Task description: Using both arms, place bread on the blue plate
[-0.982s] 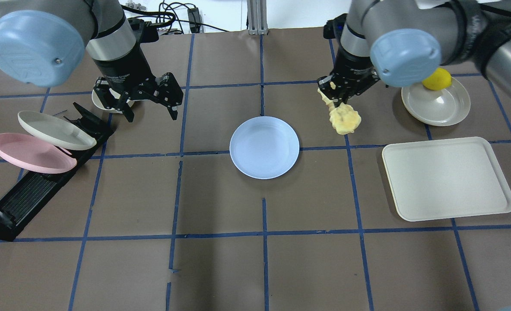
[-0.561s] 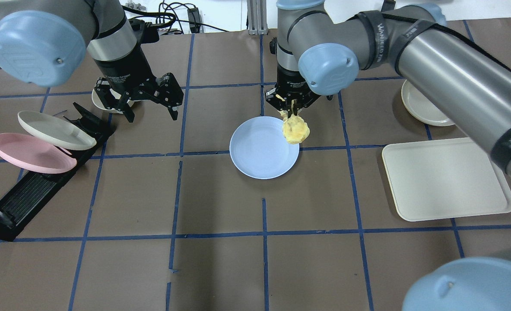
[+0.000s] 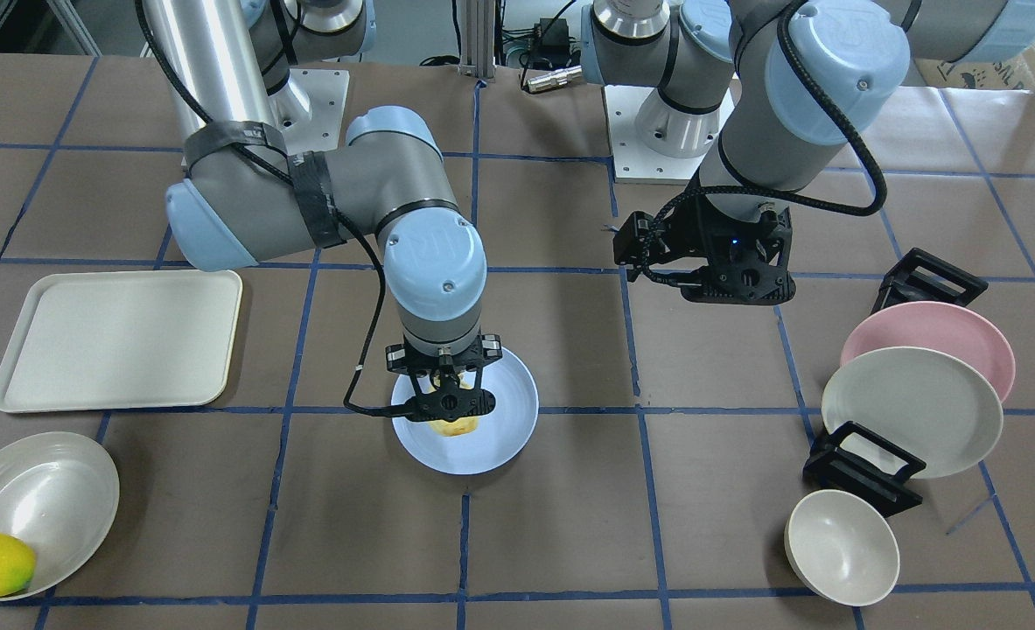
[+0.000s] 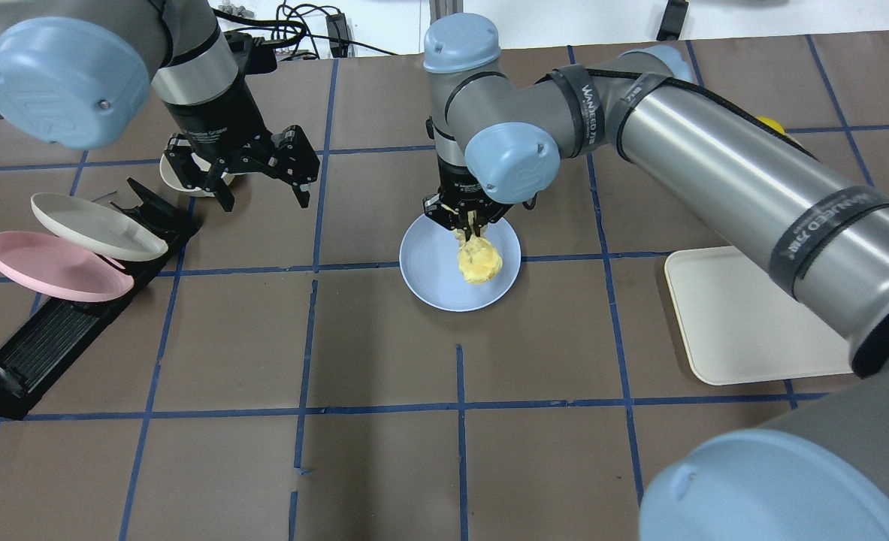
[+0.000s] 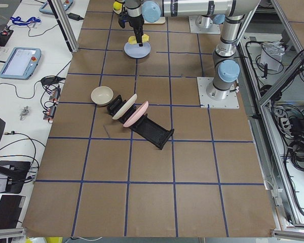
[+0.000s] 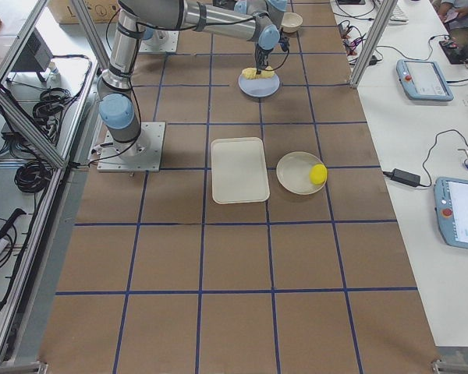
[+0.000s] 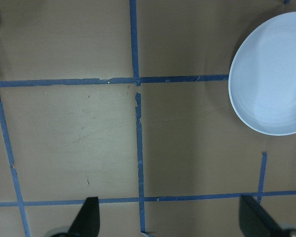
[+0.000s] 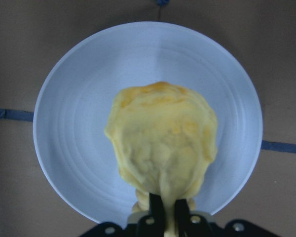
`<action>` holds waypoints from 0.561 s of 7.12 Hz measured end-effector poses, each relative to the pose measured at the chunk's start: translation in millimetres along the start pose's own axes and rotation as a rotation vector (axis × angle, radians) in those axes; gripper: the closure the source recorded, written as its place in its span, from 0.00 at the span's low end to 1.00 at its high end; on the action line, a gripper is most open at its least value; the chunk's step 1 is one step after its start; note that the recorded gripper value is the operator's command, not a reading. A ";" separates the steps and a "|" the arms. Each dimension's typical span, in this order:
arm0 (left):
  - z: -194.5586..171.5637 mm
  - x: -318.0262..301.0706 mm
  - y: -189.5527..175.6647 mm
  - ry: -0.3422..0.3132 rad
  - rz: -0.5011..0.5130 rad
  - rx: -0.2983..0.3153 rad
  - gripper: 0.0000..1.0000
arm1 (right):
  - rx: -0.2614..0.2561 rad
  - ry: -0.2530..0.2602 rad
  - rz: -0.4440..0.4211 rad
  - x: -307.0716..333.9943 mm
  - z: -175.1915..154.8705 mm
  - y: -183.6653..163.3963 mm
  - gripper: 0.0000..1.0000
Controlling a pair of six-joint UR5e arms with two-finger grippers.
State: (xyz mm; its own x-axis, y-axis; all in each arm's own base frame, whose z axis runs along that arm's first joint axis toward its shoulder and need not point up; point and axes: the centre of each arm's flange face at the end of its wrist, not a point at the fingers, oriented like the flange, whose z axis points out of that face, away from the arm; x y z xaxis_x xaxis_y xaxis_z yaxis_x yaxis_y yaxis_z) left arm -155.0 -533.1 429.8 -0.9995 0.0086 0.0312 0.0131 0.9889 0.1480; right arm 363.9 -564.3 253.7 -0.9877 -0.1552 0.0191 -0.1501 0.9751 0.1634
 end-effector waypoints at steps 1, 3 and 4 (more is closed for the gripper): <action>-0.1 0.0 0.0 0.000 0.000 0.000 0.00 | -0.011 0.009 -0.012 -7.8 9.1 1.5 0.01; -0.5 0.0 0.0 0.000 0.001 0.001 0.00 | -0.008 0.013 -0.018 -8.5 4.1 0.9 0.00; -0.6 0.0 0.0 0.000 0.001 0.001 0.00 | -0.001 0.010 -0.012 -0.8 -8.8 -0.9 0.00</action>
State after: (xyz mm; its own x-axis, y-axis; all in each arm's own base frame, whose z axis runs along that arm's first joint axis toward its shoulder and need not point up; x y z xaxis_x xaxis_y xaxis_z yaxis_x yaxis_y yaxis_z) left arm -155.1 -533.2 430.3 -0.9995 0.0098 0.0314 0.0143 0.9891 0.1468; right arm 365.2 -566.4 262.3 -0.9853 -0.1684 0.0271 -0.1617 0.9729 0.1650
